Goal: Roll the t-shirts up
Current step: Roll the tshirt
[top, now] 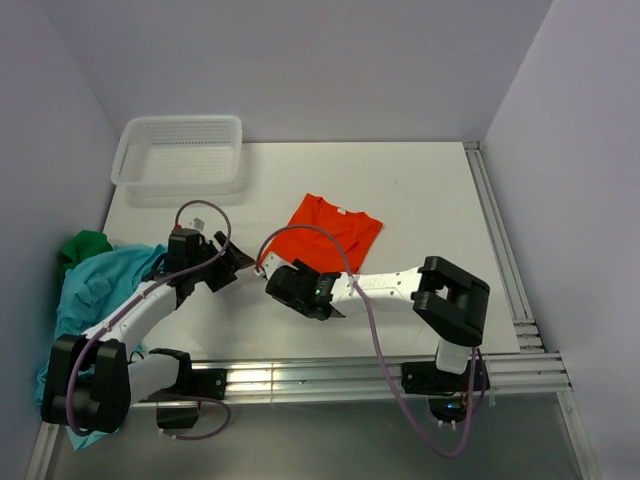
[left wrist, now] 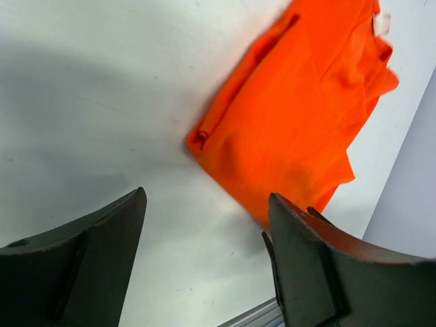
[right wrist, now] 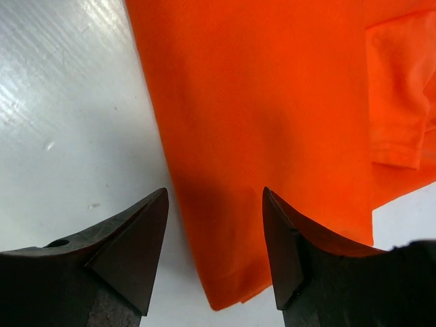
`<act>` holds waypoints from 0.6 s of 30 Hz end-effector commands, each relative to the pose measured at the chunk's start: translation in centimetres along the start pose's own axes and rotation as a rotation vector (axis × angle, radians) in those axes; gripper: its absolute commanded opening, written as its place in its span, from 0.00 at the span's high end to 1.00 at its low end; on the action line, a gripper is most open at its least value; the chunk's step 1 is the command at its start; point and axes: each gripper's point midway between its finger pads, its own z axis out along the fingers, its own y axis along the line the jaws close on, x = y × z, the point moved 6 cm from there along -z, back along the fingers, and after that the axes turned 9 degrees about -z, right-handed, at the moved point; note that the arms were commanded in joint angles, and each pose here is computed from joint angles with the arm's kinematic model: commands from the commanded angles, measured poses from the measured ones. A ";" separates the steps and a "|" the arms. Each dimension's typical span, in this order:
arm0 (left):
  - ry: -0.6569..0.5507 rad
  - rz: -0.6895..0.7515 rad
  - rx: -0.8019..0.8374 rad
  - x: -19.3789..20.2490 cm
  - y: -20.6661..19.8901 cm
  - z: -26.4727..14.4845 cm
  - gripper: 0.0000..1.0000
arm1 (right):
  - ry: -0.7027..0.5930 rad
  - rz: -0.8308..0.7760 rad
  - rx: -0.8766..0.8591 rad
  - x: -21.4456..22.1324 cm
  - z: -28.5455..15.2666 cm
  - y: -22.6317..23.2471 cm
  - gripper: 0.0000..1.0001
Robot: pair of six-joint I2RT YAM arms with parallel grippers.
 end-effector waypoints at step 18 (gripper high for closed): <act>-0.065 -0.110 0.064 -1.6 1.1 -2.1 0.21 | 0.043 -0.102 0.108 -1.6 3.7 0.9 0.88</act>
